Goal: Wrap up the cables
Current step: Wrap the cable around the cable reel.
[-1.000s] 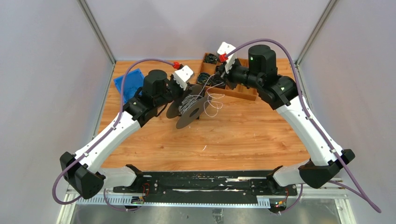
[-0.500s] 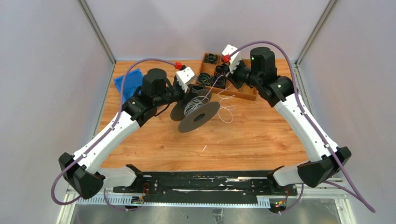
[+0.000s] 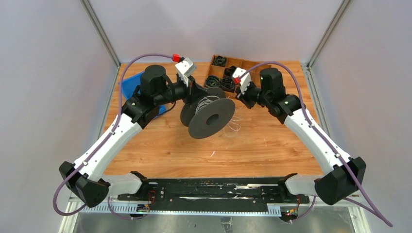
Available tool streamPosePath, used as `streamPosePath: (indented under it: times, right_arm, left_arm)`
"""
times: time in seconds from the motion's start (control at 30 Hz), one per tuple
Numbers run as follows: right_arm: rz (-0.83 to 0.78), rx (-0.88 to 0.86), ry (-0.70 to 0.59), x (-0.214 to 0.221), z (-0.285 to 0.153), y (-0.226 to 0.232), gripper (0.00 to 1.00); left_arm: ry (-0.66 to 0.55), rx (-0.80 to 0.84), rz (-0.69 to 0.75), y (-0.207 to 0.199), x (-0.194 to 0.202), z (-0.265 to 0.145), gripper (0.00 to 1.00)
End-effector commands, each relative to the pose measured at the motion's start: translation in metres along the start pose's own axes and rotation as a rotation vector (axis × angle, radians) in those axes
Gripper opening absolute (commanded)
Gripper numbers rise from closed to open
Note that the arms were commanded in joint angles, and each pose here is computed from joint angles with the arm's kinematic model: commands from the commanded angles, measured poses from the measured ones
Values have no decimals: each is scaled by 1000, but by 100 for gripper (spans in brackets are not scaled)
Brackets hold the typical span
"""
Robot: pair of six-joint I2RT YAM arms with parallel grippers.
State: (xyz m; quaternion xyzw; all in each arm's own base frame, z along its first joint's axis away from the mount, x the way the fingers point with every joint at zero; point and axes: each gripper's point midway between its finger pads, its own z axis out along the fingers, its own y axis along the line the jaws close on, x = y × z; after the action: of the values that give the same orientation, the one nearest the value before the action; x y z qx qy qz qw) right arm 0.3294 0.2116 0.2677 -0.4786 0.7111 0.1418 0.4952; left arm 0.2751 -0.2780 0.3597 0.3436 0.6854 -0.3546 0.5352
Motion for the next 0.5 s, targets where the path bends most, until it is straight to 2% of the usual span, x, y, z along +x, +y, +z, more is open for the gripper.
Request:
streamPosePath:
  times: [0.0,0.47]
  right_arm:
    - [33,-12,-85,-1,-2,5,1]
    - [190,-64,-128,22,12,31,1]
  left_arm:
    - [-145,69,-106,-6,-44,-5,0]
    - [-292,62,-437,29,-69,-14,0]
